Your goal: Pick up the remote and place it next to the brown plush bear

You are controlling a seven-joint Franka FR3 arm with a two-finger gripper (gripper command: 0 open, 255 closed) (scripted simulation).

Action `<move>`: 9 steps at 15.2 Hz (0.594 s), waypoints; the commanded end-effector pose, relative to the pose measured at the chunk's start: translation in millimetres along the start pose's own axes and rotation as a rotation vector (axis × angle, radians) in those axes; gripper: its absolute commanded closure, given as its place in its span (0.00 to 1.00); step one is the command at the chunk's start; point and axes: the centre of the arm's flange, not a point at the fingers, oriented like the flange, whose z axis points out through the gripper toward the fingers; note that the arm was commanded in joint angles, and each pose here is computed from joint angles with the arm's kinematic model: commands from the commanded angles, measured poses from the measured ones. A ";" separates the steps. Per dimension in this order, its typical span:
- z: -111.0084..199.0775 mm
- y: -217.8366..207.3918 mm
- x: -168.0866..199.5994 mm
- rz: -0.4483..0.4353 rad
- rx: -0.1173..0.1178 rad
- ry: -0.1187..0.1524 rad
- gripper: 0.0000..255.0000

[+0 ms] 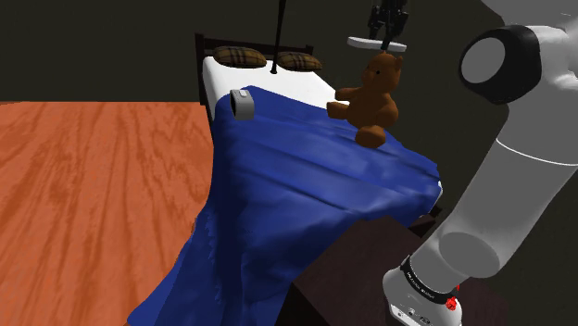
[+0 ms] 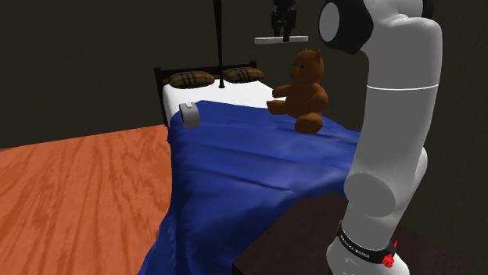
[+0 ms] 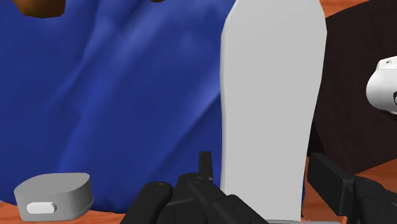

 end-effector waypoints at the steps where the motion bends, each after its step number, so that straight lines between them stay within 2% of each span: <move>1: 0.3 -2.6 -27.7 -0.001 -0.001 0.000 1.00; 9: -1.2 -17.1 -132.4 -0.001 -0.001 0.000 1.00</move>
